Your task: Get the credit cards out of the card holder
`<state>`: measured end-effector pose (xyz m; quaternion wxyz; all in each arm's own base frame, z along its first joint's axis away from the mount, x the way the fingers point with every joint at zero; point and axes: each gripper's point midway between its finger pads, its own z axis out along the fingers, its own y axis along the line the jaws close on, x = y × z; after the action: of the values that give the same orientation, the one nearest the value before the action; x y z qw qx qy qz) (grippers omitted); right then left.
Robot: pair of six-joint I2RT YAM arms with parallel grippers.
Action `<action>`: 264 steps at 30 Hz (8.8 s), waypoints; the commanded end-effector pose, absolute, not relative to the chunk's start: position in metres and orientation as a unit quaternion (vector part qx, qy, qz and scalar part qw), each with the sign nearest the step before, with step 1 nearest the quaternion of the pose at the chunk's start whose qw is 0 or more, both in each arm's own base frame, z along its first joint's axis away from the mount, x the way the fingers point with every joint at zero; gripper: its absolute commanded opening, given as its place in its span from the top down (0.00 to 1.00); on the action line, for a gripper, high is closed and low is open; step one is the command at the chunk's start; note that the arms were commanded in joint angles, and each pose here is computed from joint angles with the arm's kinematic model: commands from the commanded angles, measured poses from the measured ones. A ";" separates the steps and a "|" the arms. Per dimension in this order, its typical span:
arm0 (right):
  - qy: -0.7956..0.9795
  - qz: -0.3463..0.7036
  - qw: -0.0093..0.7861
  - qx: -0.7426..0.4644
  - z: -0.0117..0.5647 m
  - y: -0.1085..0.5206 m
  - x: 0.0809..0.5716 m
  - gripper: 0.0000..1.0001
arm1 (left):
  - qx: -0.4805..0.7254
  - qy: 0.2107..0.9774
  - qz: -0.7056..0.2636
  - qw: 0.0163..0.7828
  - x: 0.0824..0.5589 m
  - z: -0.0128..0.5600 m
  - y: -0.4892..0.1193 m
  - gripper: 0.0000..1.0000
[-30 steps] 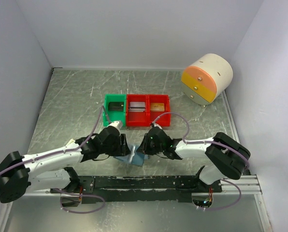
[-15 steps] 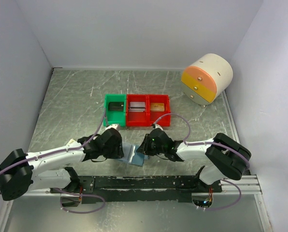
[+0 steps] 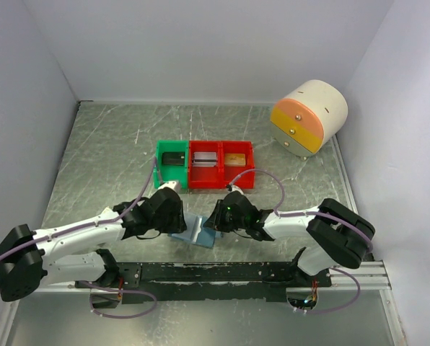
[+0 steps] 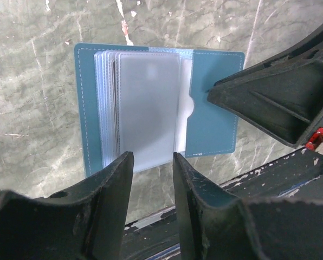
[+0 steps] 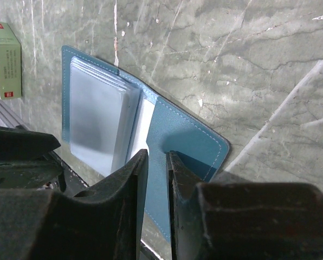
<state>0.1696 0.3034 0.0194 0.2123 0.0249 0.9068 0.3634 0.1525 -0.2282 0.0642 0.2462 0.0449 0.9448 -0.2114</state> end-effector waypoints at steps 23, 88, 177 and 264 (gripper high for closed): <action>0.924 0.327 0.196 0.016 -0.001 0.290 0.161 0.78 | 0.065 0.939 -0.246 0.230 0.149 0.066 -0.248 0.61; 0.917 0.347 0.197 0.009 0.015 0.306 0.165 0.40 | 0.076 0.918 -0.346 0.179 0.130 0.041 -0.284 0.51; 0.930 0.318 0.183 -0.024 0.008 0.325 0.165 0.41 | 0.038 0.950 -0.246 0.189 0.131 0.017 -0.240 0.44; 0.940 0.300 0.160 0.002 -0.034 0.309 0.147 0.64 | 0.105 0.923 -0.287 0.234 0.156 0.073 -0.281 0.45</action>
<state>0.1872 0.3552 0.0217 0.2339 0.0160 0.8878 0.3961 0.1530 -0.2529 0.0539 0.2138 0.0902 0.9480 -0.2180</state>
